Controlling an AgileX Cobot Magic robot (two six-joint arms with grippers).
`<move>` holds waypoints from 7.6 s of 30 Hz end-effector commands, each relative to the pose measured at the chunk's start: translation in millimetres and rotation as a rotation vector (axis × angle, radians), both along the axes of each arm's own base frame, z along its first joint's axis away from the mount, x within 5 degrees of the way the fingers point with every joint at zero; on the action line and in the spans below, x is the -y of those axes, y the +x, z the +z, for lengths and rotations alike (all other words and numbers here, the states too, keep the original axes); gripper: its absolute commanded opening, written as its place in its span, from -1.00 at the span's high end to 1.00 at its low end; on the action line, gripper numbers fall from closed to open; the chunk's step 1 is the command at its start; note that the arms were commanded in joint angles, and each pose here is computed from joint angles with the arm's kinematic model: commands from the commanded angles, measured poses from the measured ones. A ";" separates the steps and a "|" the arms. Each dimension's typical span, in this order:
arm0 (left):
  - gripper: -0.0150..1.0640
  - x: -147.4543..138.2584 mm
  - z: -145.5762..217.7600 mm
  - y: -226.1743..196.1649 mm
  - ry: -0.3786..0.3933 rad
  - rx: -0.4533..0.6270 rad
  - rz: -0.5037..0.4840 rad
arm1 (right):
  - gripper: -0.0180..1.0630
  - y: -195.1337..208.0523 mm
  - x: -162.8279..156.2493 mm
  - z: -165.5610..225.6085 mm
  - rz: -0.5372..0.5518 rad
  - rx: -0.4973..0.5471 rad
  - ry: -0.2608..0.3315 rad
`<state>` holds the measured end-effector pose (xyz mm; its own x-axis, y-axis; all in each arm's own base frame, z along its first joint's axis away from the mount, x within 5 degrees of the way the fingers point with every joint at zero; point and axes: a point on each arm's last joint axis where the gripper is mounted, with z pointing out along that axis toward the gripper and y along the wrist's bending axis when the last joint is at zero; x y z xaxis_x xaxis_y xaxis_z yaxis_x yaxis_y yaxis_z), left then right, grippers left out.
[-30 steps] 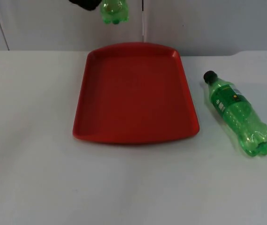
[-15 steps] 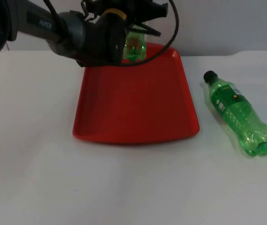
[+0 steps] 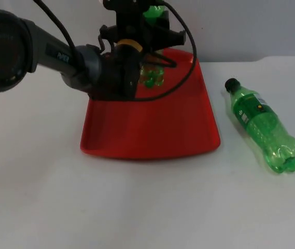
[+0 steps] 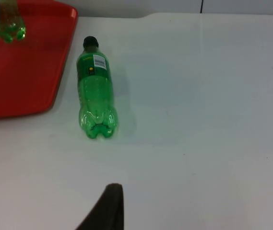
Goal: Place the bottle upright on the tray.
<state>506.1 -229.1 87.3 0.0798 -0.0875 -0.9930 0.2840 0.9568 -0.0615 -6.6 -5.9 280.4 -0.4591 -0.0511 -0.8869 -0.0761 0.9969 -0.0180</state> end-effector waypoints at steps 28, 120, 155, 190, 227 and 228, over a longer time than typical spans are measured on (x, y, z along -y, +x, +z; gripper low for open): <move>-0.58 3.5 -10.0 -2.3 0.041 0.025 -0.044 | -0.97 -0.2 0.4 -0.2 -0.006 0.006 -0.011; -0.72 -23.2 74.7 -22.5 0.123 -0.676 -0.117 | -0.97 -0.2 0.4 -0.2 -0.006 0.006 -0.011; -0.72 -70.2 193.6 -125.5 0.350 -0.803 -0.131 | -0.97 -0.2 0.4 -0.2 -0.006 0.006 -0.011; -0.72 -166.6 274.3 -358.4 0.235 -0.562 -0.127 | -0.97 -0.2 0.4 -0.2 -0.006 0.006 -0.011; -0.72 -222.8 203.6 -505.8 0.109 -0.396 -0.171 | -0.97 -0.2 0.9 -0.2 -0.010 0.006 -0.017; -0.72 -223.1 203.6 -506.8 0.106 -0.390 -0.173 | -0.97 -0.2 0.9 -0.2 -0.010 0.006 -0.017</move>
